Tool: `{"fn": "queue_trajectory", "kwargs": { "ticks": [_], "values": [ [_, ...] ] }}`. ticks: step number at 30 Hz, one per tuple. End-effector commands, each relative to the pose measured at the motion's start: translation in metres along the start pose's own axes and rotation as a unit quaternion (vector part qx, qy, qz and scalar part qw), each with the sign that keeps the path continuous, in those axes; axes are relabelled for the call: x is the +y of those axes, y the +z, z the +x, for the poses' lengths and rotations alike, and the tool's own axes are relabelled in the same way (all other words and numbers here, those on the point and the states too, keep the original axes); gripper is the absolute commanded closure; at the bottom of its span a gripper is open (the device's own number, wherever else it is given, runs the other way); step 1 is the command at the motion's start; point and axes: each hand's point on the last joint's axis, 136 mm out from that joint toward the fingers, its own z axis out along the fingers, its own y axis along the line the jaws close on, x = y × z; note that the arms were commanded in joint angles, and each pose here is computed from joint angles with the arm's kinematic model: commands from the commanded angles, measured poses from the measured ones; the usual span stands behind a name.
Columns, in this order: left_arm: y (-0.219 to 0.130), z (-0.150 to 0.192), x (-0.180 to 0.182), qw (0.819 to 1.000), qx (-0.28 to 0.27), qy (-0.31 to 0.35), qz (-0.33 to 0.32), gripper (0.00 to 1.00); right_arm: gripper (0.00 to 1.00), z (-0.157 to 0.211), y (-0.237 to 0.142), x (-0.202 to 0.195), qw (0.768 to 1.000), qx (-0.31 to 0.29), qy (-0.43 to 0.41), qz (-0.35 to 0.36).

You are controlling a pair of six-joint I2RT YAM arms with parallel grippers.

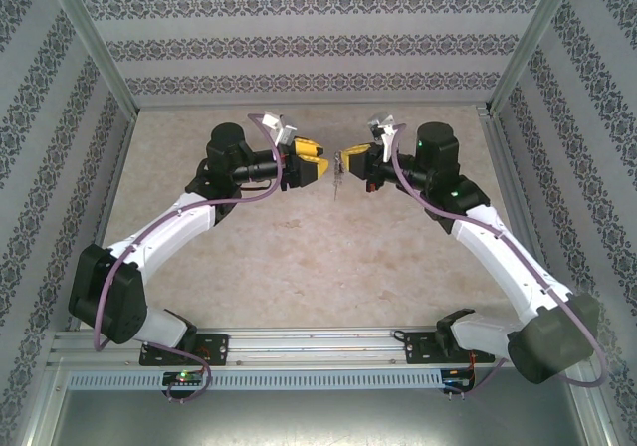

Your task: Put the keys on the keyring

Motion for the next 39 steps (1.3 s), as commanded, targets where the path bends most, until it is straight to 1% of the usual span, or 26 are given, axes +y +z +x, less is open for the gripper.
{"fn": "queue_trajectory", "kwargs": {
  "ticks": [1,9,15,21,28,39],
  "values": [
    [-0.004,-0.006,0.000,1.000,0.014,0.021,-0.004,0.45,1.00,0.010,-0.011,-0.002,0.997,0.049,-0.056,0.032],
    [0.001,0.008,0.004,0.998,0.060,0.012,0.005,0.38,1.00,0.025,-0.006,0.004,0.989,0.109,-0.098,0.029],
    [0.004,0.021,0.006,0.997,0.080,-0.004,0.018,0.38,1.00,0.032,0.001,0.010,0.987,0.121,-0.101,0.015],
    [0.006,0.026,0.005,0.996,0.087,-0.016,0.031,0.43,1.00,0.031,0.002,0.014,0.988,0.115,-0.099,0.007],
    [0.015,0.031,-0.001,0.994,0.093,-0.029,0.057,0.45,1.00,0.029,0.001,0.017,0.989,0.110,-0.097,0.000],
    [0.026,0.032,-0.011,0.991,0.094,-0.035,0.084,0.51,1.00,0.025,0.001,0.021,0.990,0.101,-0.095,-0.008]
  ]
}}
